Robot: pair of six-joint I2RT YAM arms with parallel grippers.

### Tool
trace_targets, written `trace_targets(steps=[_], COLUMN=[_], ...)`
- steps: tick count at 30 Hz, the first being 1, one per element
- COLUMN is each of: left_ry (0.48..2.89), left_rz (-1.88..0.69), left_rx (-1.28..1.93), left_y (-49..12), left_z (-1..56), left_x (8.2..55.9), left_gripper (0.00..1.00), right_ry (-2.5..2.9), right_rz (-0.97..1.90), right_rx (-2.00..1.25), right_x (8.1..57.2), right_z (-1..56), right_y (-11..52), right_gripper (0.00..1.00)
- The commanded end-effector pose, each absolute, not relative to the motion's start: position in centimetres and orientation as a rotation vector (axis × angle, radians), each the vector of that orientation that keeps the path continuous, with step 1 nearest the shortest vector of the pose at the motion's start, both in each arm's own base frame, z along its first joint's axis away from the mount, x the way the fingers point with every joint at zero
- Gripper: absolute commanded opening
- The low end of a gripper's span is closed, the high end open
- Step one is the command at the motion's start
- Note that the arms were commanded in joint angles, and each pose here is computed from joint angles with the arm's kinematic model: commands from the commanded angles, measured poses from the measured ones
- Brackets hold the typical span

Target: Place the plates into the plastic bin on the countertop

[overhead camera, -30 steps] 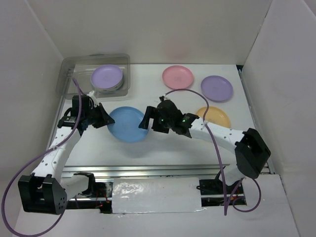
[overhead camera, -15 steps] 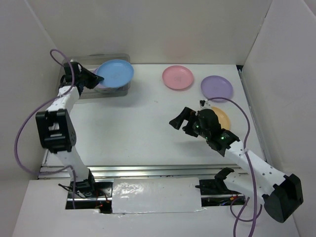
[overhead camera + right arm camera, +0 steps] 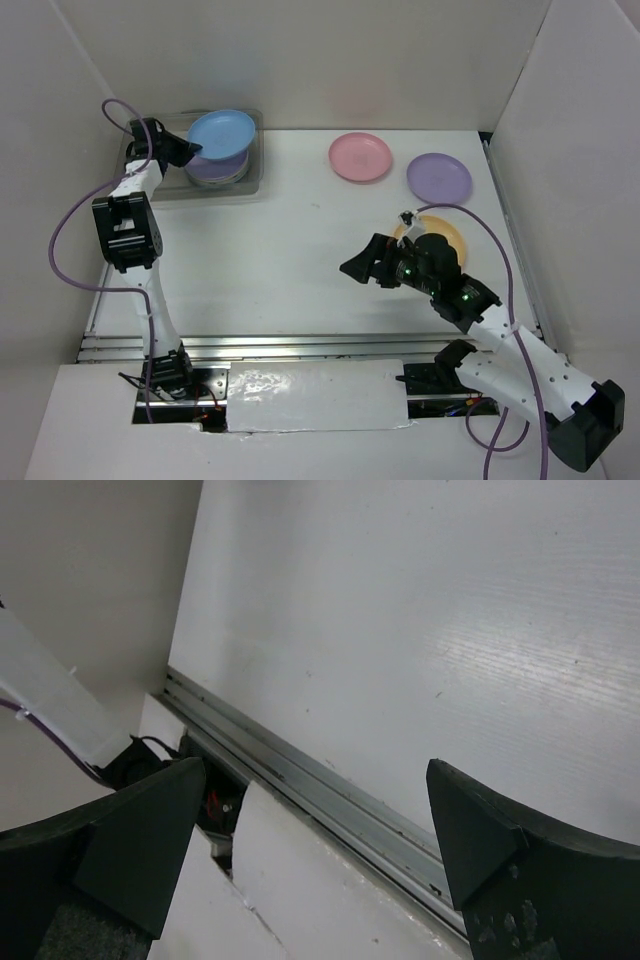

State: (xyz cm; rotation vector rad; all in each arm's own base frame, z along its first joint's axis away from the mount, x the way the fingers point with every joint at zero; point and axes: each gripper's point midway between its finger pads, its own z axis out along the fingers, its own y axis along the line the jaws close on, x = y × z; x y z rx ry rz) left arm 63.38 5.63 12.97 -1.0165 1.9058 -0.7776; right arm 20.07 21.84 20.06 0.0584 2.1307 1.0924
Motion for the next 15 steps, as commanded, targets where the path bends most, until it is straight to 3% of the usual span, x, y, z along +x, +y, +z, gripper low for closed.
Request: trace_targets(steps=[1,8,11,12,15], left_ry=[1.882,1.903,1.887,1.893,1.869], left_rz=[-0.726,-0.604,-0.577,-0.556,-0.487], left_rx=[-0.976,-1.021,-1.033,-1.049,-1.04], left_y=[6.1,7.6,8.7,8.9,9.6], left_z=[14.7,14.0,14.9,14.8,16.7], left_x=[63.7,62.7,62.8,62.5,61.9], left_gripper=[0.0,0.0,0.19,0.35,0.49], right_ry=[2.119,2.13,2.125,2.125,2.119], right_rz=[1.108,1.125,1.13,1.123,1.112], right_rx=[0.006,-0.012,-0.023,-0.023,-0.031], right_x=[19.8,19.9,19.7,19.8,19.8], right_z=[20.2,19.9,20.3,20.3,20.9], right_y=[22.4,23.4,23.7,23.7,23.9], right_gripper=[1.0,1.0,1.0,1.0,1.0])
